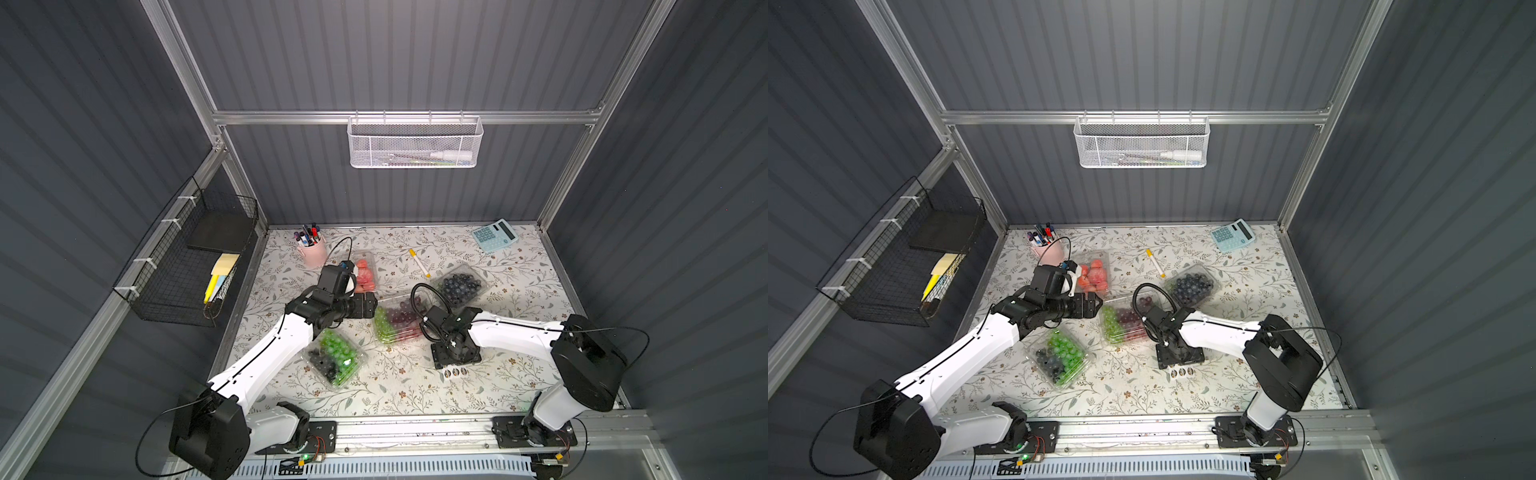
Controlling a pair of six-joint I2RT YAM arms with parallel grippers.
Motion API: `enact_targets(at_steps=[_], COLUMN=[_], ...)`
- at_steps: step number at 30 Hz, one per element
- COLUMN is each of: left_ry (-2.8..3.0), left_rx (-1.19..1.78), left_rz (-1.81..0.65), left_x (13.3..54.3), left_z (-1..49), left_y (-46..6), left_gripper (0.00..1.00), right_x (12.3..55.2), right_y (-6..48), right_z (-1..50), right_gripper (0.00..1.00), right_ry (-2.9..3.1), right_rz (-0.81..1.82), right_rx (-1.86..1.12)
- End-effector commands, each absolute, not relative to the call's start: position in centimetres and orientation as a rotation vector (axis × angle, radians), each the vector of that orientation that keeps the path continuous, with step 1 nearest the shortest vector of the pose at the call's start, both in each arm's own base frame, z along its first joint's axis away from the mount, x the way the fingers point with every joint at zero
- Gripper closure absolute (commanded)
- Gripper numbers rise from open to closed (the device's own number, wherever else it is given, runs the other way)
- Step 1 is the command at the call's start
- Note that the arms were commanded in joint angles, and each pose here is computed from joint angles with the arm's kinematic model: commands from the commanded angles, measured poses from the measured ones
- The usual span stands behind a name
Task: Label fruit boxes
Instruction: Pick up the label sticker from the center of the board.
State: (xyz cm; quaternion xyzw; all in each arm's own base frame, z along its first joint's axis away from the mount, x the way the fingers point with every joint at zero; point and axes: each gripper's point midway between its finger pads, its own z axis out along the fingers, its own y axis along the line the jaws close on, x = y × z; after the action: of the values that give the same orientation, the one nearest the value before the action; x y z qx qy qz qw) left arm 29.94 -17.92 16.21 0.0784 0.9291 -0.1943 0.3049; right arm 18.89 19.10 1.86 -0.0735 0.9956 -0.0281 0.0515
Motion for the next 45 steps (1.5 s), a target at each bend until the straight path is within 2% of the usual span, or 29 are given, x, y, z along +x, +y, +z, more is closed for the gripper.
enact_targets(at_steps=[1, 5, 8, 15, 25, 33, 36, 39, 45], left_ry=[2.451, 2.443, 2.439, 2.435, 2.43, 2.411, 2.412, 2.4, 2.383], left_rx=[0.236, 0.233, 0.226, 0.22, 0.213, 0.232, 0.244, 0.292, 0.352], left_rz=[-0.496, -0.494, -0.491, -0.486, -0.472, -0.478, -0.478, -0.518, -0.616], left_x=[30.0, 29.9, 29.9, 29.9, 30.0, 30.2, 30.3, 30.3, 30.3], left_z=[16.3, 16.3, 16.2, 16.3, 16.5, 16.8, 16.7, 16.5, 16.0], left_y=[-18.0, -17.9, -17.8, -17.7, -17.4, -17.6, -17.7, -18.5, -20.2], left_gripper=[0.07, 0.06, 0.07, 0.06, 0.07, 0.07, 0.08, 0.16, 0.21], right_x=[18.8, 18.4, 17.8, 17.1, 18.1, 18.2, 18.1, 18.4, 18.7], right_y=[18.8, 18.4, 17.9, 17.0, 17.0, 16.2, 16.0, 16.4, 16.4], right_z=[0.7, -0.2, -0.8, -1.5, 1.0, 1.8, 2.1, 2.4, 3.9], right_gripper=[0.15, 0.16, 0.2, 0.37, 0.57, 0.66, 0.67, 0.69, 0.7], right_ry=[3.03, 3.038, 3.051, 3.053, 2.907, 2.791, 2.768, 2.725, 2.648], right_rz=[-0.122, -0.122, -0.139, -0.14, -0.003, 0.101, 0.125, 0.172, 0.232], right_rx=[-0.216, -0.208, -0.206, -0.178, -0.161, -0.152, -0.16, -0.172, -0.187])
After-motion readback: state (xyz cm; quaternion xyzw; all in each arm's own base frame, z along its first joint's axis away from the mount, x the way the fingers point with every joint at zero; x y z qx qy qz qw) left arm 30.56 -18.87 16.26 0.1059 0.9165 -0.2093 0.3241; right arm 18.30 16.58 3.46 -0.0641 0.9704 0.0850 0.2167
